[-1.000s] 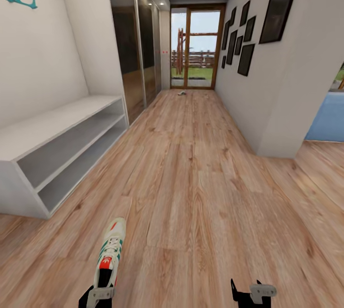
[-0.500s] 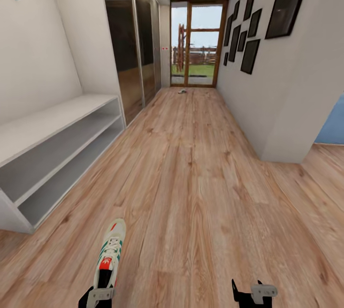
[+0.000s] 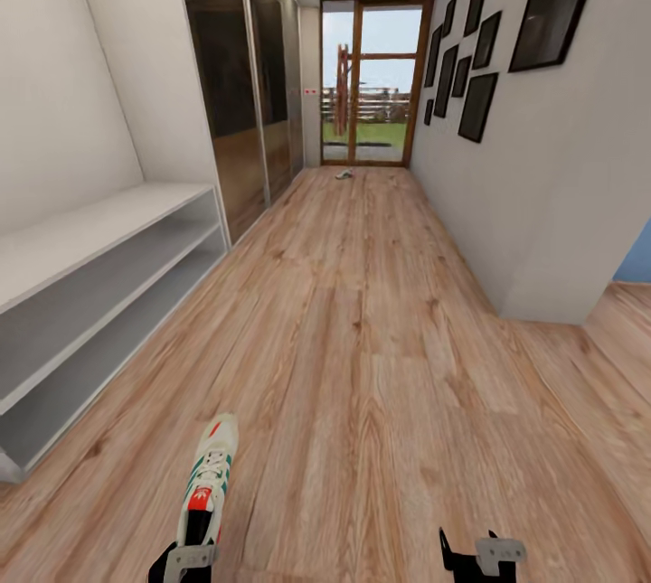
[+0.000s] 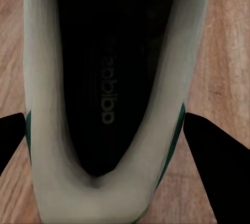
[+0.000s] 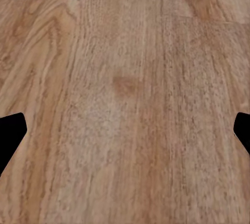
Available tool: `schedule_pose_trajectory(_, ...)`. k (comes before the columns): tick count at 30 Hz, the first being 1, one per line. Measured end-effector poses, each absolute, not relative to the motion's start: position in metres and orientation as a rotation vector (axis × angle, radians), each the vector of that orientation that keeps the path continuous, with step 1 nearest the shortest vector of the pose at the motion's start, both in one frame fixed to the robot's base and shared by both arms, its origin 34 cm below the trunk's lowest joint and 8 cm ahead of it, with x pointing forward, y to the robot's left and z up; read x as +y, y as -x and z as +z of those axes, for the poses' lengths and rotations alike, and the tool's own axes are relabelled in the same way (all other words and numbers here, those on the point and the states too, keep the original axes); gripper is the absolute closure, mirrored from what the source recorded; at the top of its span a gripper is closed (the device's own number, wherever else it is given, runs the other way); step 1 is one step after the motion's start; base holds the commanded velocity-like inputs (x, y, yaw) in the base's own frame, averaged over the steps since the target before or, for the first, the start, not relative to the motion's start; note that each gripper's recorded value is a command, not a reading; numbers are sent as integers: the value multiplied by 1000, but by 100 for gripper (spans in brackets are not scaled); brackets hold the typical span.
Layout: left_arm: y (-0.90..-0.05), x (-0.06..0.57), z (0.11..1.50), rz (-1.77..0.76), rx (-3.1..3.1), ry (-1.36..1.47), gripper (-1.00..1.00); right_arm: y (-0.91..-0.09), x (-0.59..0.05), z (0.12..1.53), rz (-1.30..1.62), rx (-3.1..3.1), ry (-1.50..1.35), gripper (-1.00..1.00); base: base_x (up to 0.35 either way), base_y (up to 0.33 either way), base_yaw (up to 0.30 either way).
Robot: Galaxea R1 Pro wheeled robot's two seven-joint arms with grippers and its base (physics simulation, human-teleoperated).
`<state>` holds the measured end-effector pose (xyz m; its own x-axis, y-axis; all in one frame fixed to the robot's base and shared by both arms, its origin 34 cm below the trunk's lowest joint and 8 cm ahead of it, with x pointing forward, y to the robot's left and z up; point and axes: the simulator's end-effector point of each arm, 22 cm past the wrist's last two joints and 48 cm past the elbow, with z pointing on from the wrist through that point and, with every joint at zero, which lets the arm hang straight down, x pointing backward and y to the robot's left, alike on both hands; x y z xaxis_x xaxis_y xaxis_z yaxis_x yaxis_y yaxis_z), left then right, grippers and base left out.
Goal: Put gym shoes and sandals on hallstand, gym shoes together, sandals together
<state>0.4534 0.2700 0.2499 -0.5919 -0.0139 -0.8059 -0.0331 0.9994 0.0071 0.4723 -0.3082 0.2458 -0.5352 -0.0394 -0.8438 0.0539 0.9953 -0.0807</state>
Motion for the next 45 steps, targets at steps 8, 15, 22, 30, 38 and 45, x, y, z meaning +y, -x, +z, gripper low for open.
schedule_pose_trajectory(8,-453,270,250,27,2204,34,100,-472,-306,246,-112,2132,-6,-100,339,-16,0)
schedule_pose_trajectory(15,-454,270,250,27,2204,34,100,-472,-305,245,-112,2133,-7,-100,340,-1,-45)
schedule_pose_trajectory(22,-453,271,250,27,2204,35,100,-471,-305,245,-111,2133,-7,-100,340,0,-209)
schedule_pose_trajectory(30,-453,271,250,27,2204,35,100,-471,-305,245,-111,2134,-7,-100,340,0,-35)
schedule_pose_trajectory(38,-455,270,252,27,2200,35,100,-472,-305,247,-111,2130,-7,-100,340,0,-150)
schedule_pose_trajectory(45,-456,271,253,27,2195,35,100,-473,-305,248,-111,2126,-8,-100,340,0,-92)
